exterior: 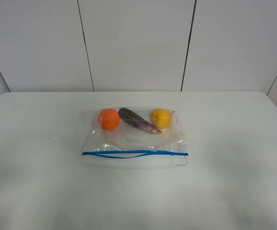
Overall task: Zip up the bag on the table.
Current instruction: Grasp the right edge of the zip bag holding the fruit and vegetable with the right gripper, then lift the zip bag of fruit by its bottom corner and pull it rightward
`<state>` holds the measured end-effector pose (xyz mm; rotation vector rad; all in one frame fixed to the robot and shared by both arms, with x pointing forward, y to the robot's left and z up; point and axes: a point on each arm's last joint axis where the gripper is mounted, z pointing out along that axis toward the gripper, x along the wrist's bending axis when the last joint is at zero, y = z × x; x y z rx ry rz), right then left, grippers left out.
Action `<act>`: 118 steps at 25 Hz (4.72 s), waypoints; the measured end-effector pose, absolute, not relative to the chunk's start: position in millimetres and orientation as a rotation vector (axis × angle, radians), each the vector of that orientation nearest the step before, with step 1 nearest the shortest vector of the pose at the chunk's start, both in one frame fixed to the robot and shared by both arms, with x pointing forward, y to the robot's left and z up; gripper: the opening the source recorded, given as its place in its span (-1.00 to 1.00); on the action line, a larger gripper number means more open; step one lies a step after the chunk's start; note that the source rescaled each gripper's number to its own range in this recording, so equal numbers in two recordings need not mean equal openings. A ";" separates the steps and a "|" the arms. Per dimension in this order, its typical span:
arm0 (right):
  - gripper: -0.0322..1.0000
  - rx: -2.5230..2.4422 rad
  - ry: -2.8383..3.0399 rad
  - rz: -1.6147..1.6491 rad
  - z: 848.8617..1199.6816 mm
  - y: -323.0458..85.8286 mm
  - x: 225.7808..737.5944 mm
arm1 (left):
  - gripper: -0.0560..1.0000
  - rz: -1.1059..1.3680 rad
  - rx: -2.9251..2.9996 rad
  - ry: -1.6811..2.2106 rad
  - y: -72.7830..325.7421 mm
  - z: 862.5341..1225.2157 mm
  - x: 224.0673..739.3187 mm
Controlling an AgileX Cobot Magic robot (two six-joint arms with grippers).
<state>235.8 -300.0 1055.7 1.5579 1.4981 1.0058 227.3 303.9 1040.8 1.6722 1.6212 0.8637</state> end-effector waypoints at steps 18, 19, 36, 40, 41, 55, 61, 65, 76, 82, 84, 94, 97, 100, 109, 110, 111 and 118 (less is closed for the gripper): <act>1.00 1.691 1.632 0.891 1079.9 -297.6 276.8 | 0.97 0.864 1.672 1.621 303.9 1040.8 227.3; 1.00 1.715 1.662 0.858 1084.7 -297.3 288.3 | 0.97 0.864 1.672 1.621 303.9 1040.8 227.3; 1.00 2.119 2.161 0.683 1034.0 -266.9 516.4 | 0.97 0.864 1.672 1.621 303.9 1040.8 227.3; 1.00 2.183 2.271 0.799 991.2 -253.8 546.6 | 0.97 0.864 1.672 1.621 303.9 1040.8 227.3; 1.00 2.178 2.321 0.828 979.8 -250.4 551.5 | 0.97 0.864 1.672 1.621 303.9 1040.8 227.3; 1.00 2.165 2.581 1.252 897.9 -235.4 599.5 | 0.97 0.864 1.672 1.621 303.9 1040.8 227.3; 1.00 2.181 2.647 1.369 871.6 -229.9 607.2 | 0.97 0.864 1.672 1.621 303.9 1040.8 227.3; 0.87 2.186 2.647 1.452 862.0 -227.2 607.7 | 0.97 0.864 1.672 1.621 303.9 1040.8 227.3; 0.42 2.214 2.643 1.512 853.7 -225.2 607.3 | 0.97 0.864 1.672 1.621 303.9 1040.8 227.3; 0.14 2.226 2.649 1.497 853.3 -225.4 606.6 | 0.97 0.864 1.672 1.621 303.9 1040.8 227.3; -0.08 2.237 2.648 1.491 853.2 -225.4 606.4 | 0.97 0.864 1.672 1.621 303.9 1040.8 227.3; -0.94 2.523 2.552 1.517 858.6 -222.5 604.5 | 0.97 0.864 1.672 1.621 303.9 1040.8 227.3; -0.94 2.668 2.465 1.527 860.7 -221.4 605.4 | 0.97 0.864 1.672 1.621 303.9 1040.8 227.3; -0.94 2.797 2.368 1.526 862.0 -220.8 607.0 | 0.97 0.864 1.672 1.621 303.9 1040.8 227.3; -0.94 2.936 2.202 1.613 890.9 -203.1 611.1 | 0.97 0.864 1.672 1.621 303.9 1040.8 227.3; -0.94 2.947 2.191 1.624 894.6 -199.8 610.9 | 0.97 0.864 1.672 1.621 303.9 1040.8 227.3; -0.94 2.944 2.195 1.633 898.3 -195.9 610.4 | 0.97 0.864 1.672 1.621 303.9 1040.8 227.3; -0.94 2.934 2.164 1.697 911.1 -191.6 610.9 | 0.97 0.864 1.672 1.621 303.9 1040.8 227.3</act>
